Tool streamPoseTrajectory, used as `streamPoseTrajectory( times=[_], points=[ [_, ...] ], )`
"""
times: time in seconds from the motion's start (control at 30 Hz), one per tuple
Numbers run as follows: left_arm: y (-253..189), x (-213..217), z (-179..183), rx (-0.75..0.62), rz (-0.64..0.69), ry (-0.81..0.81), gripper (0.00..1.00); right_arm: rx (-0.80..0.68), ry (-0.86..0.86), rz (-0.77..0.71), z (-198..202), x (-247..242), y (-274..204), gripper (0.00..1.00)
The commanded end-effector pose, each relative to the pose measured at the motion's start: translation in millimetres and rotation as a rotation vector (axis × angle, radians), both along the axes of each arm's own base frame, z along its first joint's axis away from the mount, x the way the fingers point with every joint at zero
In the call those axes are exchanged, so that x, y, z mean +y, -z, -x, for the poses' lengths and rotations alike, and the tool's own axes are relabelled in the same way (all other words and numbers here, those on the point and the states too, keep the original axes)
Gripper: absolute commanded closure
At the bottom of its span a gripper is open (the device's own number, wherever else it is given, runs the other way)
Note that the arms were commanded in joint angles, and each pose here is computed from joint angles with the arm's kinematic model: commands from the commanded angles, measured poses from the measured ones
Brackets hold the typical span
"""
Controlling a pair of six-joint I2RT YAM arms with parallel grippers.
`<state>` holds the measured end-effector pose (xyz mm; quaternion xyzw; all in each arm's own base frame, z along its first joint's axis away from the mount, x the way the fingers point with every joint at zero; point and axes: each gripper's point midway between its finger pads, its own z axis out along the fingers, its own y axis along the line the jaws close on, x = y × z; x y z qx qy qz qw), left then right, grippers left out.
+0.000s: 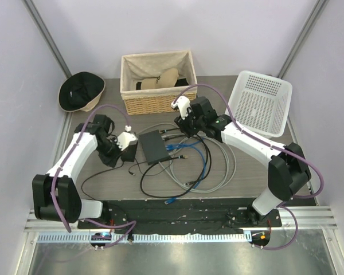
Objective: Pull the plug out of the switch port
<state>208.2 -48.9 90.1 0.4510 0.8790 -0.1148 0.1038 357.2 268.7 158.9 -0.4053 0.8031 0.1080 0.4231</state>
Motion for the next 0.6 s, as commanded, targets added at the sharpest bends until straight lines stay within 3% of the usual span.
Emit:
streamPoseTrajectory(
  times=[0.0,0.1,0.13,0.17,0.27,0.33,0.47,0.5,0.53,0.57],
  points=[
    [-14.7,49.1,4.8,-0.026,-0.125,-0.037,1.0,-0.058,0.013,-0.092,-10.1,2.8,-31.6,0.48],
    [-36.8,53.6,-8.0,-0.09,-0.142,-0.113,0.97,-0.049,0.069,-0.141,-21.9,-9.1,-43.9,0.47],
    [-53.1,48.0,-22.1,-0.145,-0.107,-0.153,0.89,-0.022,0.122,-0.19,-26.4,-11.9,-47.8,0.47],
    [-63.8,40.9,-30.0,-0.167,-0.063,-0.228,0.69,-0.017,0.152,-0.221,-32.7,-14.1,-55.0,0.46],
    [-106.5,6.5,-67.7,-0.237,0.153,-0.34,0.44,0.053,0.218,-0.342,-39.3,-14.7,-61.1,0.45],
    [-120.1,-12.5,-93.7,-0.221,0.278,-0.455,0.41,0.082,0.187,-0.395,-33.3,-5.8,-62.9,0.41],
    [-91.7,-26.0,-124.9,-0.19,0.278,-0.545,0.37,0.173,0.209,-0.397,-29.1,-1.0,-37.3,0.38],
    [-86.0,-28.9,-132.3,-0.186,0.274,-0.588,0.31,0.185,0.23,-0.394,-30.0,-2.8,-33.3,0.37],
    [-79.3,-31.9,-133.4,-0.166,0.267,-0.602,0.06,0.194,0.24,-0.385,-29.3,-4.5,-27.5,0.37],
    [-68.1,-40.1,-133.5,-0.142,0.246,-0.596,0.0,0.196,0.233,-0.382,-27.9,-4.4,-26.2,0.36]
  ],
)
